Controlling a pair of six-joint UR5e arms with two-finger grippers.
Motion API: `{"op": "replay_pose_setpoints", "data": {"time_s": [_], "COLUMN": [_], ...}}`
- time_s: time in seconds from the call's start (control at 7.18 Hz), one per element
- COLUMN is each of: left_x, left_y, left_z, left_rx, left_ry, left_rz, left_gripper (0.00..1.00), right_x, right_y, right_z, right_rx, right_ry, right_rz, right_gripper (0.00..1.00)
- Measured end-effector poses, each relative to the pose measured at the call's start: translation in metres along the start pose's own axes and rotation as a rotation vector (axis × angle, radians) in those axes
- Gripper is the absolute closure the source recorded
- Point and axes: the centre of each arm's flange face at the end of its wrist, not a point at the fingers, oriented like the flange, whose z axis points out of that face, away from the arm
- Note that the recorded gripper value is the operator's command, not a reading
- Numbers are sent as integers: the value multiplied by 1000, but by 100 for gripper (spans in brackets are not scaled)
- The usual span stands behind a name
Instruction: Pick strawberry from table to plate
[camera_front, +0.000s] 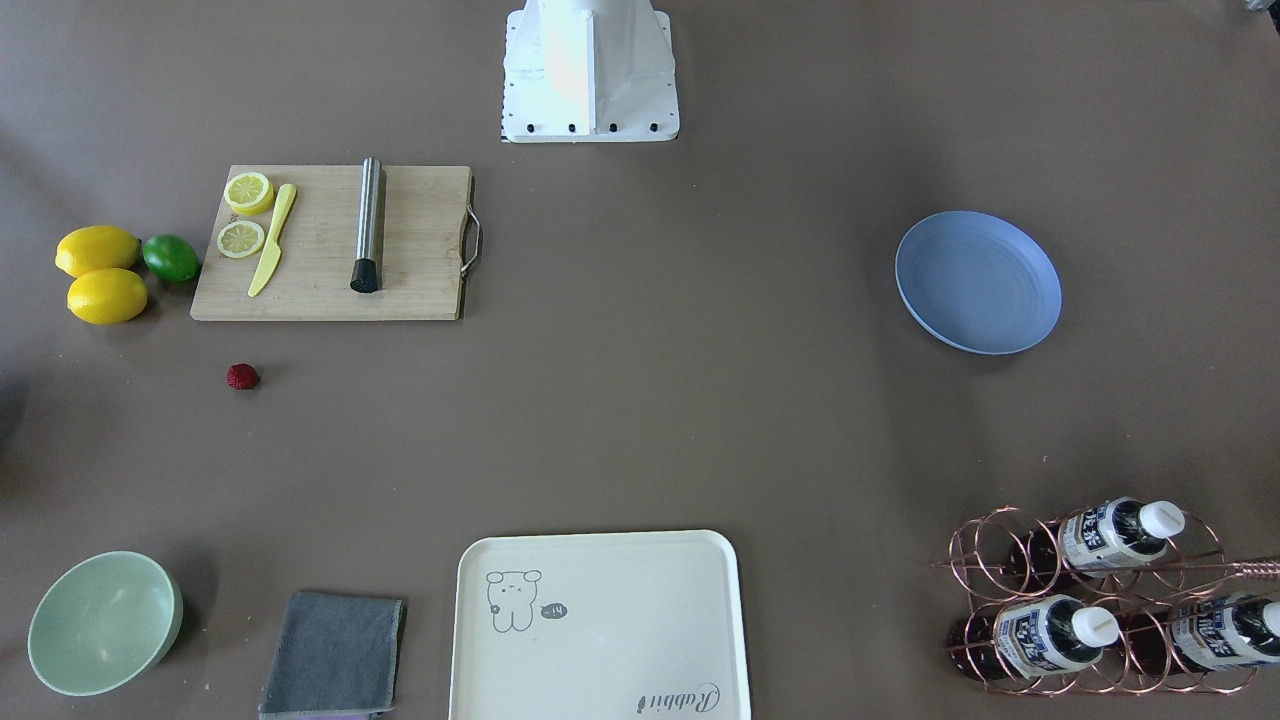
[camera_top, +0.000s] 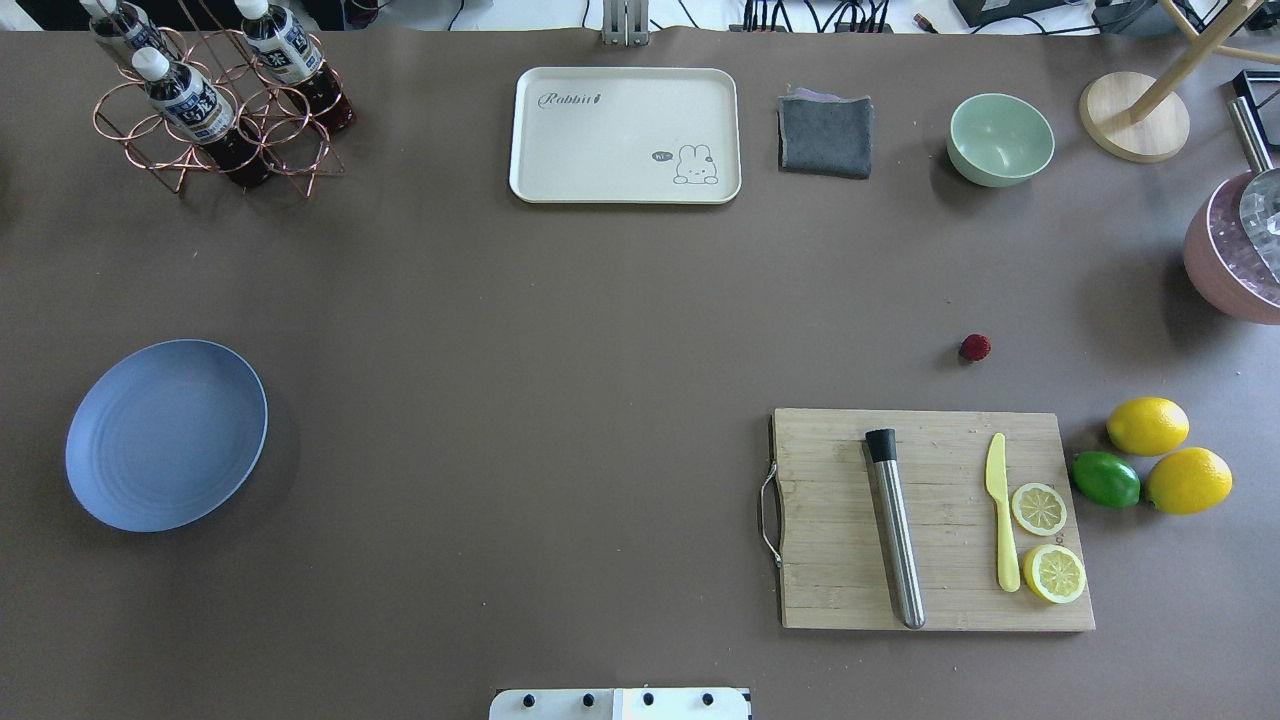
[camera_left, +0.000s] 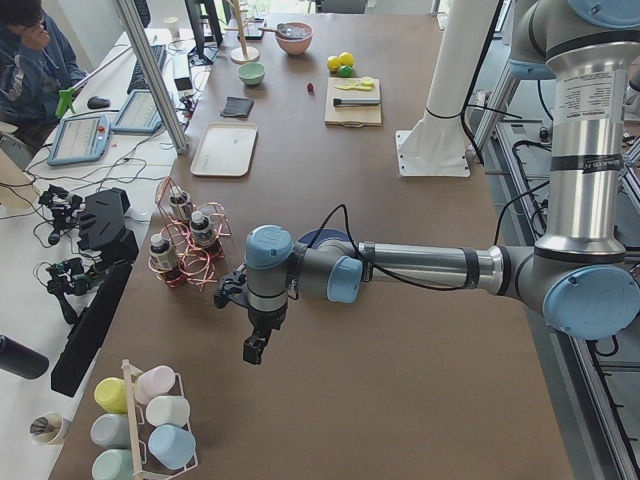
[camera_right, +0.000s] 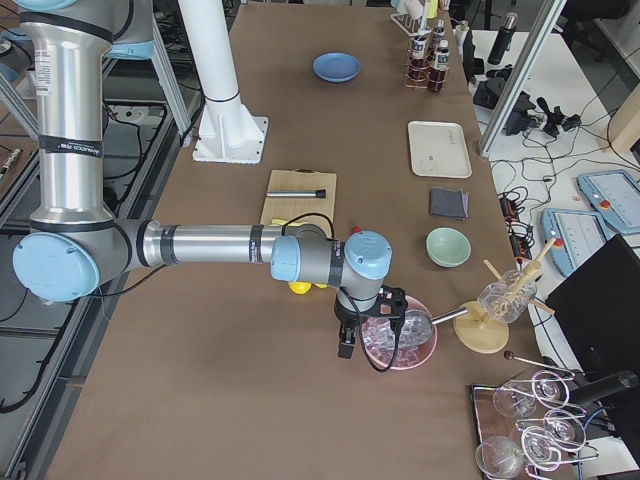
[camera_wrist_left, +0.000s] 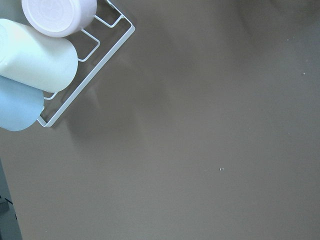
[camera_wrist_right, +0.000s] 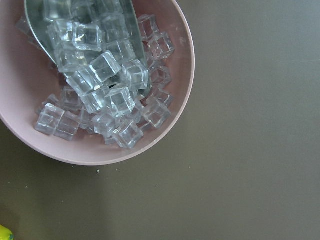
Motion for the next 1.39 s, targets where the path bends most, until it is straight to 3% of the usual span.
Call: {"op": "replay_pose_setpoints", "data": {"time_s": [0.28,0.7,0.84,1.25,1.39], "left_x": [7,14,19,49,74], "left_y": [-3,-22,-26,-54,-69], "left_z": [0,-10,-13,-27,-19], "left_rx": [13,83,109,219,227], "left_ry": [66,83,119,193,213], "left_rz": [3,59,76,160,208], "left_gripper": [2,2,2,2,1], "right_x": [-2,-2,-4,-56,-76], "right_y": [0,0,-1,-6,-9], "right_z": [-2,-2,-4,-36,-38], "right_rx": [4,4,8,86,120], "right_ry": [-2,-4,-8,-74,-89], "right_rz": [-3,0,-3,-112,-161], "right_gripper": [0,0,0,0,1]}}
